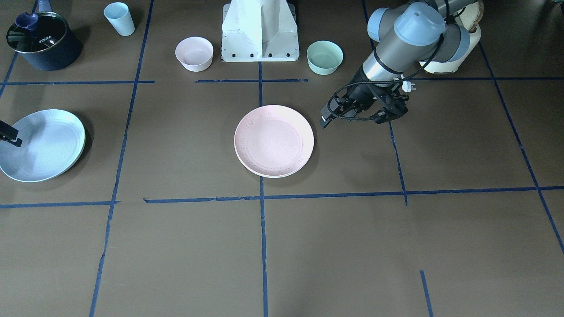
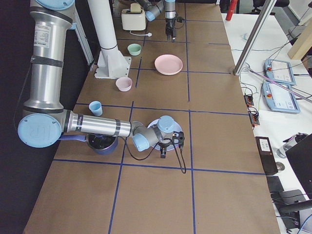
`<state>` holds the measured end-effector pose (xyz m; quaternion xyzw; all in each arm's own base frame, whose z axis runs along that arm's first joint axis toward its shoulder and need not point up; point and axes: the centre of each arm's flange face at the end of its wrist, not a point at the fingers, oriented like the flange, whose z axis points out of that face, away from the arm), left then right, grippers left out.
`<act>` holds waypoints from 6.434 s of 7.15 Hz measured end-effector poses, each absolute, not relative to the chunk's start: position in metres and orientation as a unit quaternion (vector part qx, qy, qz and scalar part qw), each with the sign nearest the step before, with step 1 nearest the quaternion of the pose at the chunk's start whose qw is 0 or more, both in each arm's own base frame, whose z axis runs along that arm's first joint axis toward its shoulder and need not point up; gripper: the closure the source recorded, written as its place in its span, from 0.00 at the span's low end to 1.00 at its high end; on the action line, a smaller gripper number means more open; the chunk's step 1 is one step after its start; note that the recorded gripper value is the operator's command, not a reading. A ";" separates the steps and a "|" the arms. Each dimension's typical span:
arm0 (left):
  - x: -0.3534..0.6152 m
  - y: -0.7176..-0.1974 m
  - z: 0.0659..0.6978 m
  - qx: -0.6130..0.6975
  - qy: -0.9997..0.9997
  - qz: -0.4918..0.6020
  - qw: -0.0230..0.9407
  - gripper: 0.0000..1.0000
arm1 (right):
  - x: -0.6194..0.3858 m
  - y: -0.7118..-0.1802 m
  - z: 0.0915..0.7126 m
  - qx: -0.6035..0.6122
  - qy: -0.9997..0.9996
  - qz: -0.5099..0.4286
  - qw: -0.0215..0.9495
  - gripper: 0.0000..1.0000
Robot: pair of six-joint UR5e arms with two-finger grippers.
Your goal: Stack three plates with pink and blue
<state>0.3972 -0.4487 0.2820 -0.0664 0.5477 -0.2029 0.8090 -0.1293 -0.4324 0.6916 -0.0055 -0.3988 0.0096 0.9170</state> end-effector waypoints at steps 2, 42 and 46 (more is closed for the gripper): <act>0.375 -0.457 0.284 -0.065 0.551 -0.203 0.807 0.00 | -0.128 -0.432 0.695 -0.005 -0.394 0.010 0.919 1.00; -0.053 -0.490 0.662 0.029 0.387 0.061 0.919 0.00 | -0.080 -0.516 0.492 0.066 -0.407 -0.075 0.908 0.00; -0.053 -0.488 0.664 0.028 0.388 0.060 0.919 0.00 | 0.049 -0.448 0.640 0.044 -0.405 -0.064 0.911 0.00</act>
